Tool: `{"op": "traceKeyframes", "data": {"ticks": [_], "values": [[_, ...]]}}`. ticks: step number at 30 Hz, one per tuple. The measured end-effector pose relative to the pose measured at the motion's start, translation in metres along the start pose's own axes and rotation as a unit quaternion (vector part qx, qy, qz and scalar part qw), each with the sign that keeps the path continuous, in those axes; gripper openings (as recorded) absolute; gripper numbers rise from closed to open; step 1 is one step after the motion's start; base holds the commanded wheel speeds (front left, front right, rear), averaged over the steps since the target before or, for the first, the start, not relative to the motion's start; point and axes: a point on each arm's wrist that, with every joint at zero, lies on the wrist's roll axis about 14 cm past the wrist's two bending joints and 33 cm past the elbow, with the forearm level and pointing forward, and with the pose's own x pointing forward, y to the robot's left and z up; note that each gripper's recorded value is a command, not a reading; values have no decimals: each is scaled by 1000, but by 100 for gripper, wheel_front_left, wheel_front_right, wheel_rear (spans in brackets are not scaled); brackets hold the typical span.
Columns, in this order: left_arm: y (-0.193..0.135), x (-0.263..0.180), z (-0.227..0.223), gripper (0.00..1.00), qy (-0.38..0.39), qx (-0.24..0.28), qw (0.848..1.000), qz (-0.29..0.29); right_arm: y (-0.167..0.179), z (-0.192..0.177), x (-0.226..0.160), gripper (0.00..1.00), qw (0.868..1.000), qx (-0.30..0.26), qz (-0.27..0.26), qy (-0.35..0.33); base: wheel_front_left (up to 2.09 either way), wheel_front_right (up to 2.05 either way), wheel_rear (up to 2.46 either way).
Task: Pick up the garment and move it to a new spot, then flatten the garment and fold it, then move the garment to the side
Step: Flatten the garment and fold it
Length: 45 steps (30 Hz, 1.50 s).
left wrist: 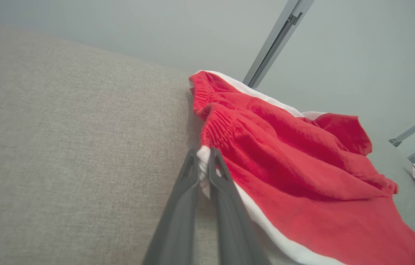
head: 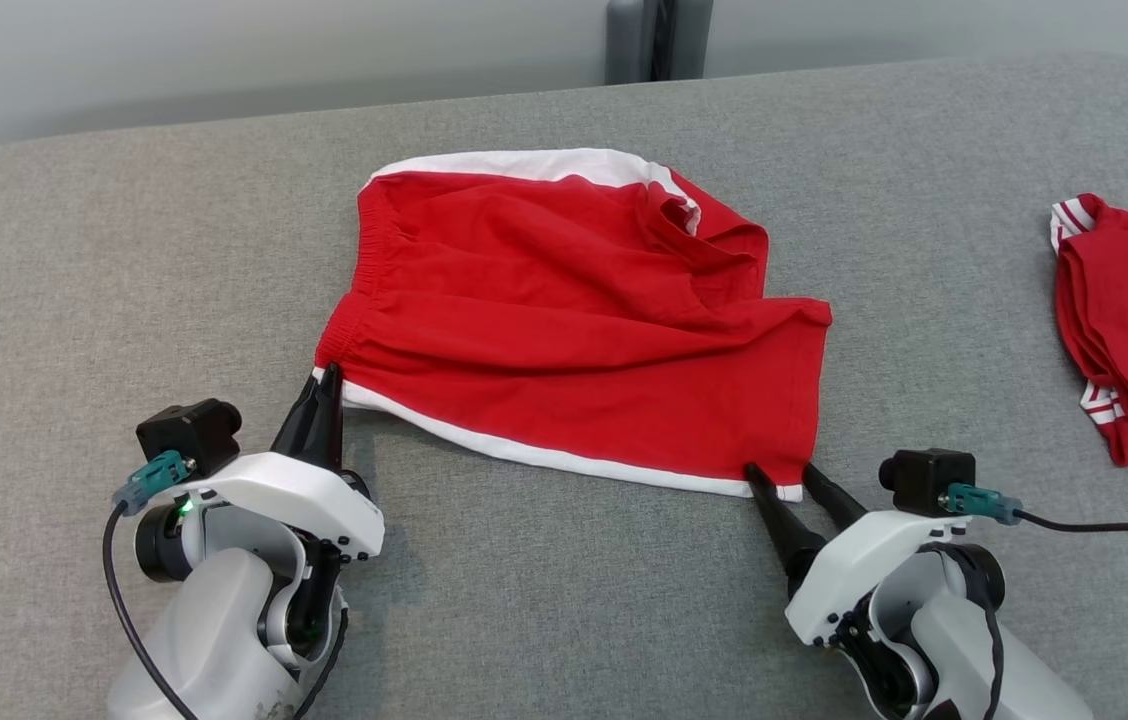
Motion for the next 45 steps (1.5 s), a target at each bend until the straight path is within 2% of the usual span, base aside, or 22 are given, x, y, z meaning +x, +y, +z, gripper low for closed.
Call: {"op": "traceKeyframes", "data": {"ticks": [2,3,9,14,18,24,29,36,45], "values": [[1,-1,1,0,-1,-1,1000,2,2,-1,2,2,1000,-6,3,6,0,0,0],[2,-1,2,0,-2,-1,1000,2,3,-2,2,0,1000,-13,5,9,0,0,0],[3,-3,5,0,-6,-3,1000,4,8,-4,1,0,1000,-23,14,13,0,0,0],[1,-7,5,0,-8,-4,1000,2,6,9,-3,0,999,-35,15,-10,0,0,0],[-12,-8,12,0,-15,-6,1000,-19,-4,34,-9,0,998,-51,8,-44,0,0,0],[-43,-14,23,0,-18,4,997,-81,-14,92,-18,0,989,-110,4,-103,0,0,0],[-72,-22,47,0,-30,-3,991,-133,-8,151,-31,0,973,-164,11,-160,0,0,0],[-109,-33,95,0,-55,52,978,-193,12,231,-57,0,939,-249,15,-235,0,0,0],[-159,-46,170,0,-81,52,963,-253,50,304,-85,0,903,-306,22,-302,0,0,0]]}}
